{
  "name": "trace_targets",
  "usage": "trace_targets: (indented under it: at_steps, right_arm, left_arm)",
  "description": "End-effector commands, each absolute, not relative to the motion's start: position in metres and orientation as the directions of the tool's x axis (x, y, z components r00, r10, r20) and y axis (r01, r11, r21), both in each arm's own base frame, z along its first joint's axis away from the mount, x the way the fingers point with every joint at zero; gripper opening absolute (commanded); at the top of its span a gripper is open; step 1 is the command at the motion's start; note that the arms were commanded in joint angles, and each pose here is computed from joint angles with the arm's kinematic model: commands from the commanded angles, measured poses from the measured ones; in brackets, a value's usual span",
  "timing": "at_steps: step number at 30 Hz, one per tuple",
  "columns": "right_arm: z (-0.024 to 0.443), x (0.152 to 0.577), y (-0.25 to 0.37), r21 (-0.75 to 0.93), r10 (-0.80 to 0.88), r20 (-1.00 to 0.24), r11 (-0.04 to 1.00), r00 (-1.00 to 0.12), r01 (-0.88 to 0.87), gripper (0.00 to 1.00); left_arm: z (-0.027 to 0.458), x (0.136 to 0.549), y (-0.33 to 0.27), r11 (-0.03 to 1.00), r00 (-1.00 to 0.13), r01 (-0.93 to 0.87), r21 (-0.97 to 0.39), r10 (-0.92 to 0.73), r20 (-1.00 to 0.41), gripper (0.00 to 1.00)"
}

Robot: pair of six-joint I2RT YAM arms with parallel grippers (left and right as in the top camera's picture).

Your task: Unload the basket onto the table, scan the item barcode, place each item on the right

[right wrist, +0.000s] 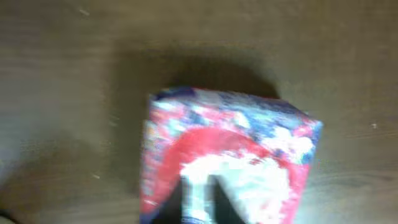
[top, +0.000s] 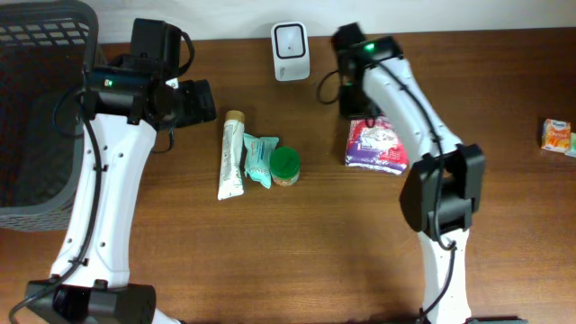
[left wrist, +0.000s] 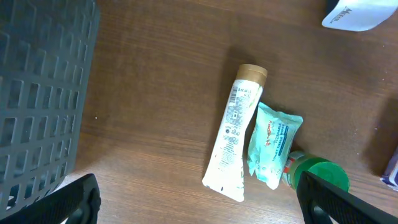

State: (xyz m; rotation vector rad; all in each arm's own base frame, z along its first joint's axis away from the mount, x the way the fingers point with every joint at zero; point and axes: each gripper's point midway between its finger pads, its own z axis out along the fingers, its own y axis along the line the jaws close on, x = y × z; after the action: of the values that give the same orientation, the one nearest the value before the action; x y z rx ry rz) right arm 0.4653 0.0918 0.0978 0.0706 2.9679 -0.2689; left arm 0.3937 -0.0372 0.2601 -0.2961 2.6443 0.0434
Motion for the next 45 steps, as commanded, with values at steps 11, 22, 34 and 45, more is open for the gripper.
trace_targets:
  at_steps: [11,22,34,45]
  right_arm:
    - [0.063,0.452,0.084,-0.461,0.029,-0.261,0.874,-0.965,0.151,0.61]
    - [0.068,0.455,0.106,-0.275,-0.007,-0.185,0.961,-0.983,0.045,0.04]
    - [0.127,0.449,0.106,0.858,0.029,-0.050,0.513,-0.998,-0.028,0.04]
    - [0.110,0.441,-0.046,0.512,0.282,0.040,0.818,-0.959,0.262,0.52]
  left_arm:
    - [0.260,0.394,-0.037,0.977,-0.863,-0.214,-0.013,-0.195,-0.465,0.99]
    - [0.260,0.394,-0.037,0.977,-0.863,-0.214,-0.013,-0.195,-0.465,0.99]
    - [0.260,0.394,-0.037,0.977,-0.863,-0.214,-0.013,-0.195,-0.465,0.99]
    - [0.260,0.394,-0.037,0.977,-0.864,-0.213,-0.013,-0.194,-0.465,0.99]
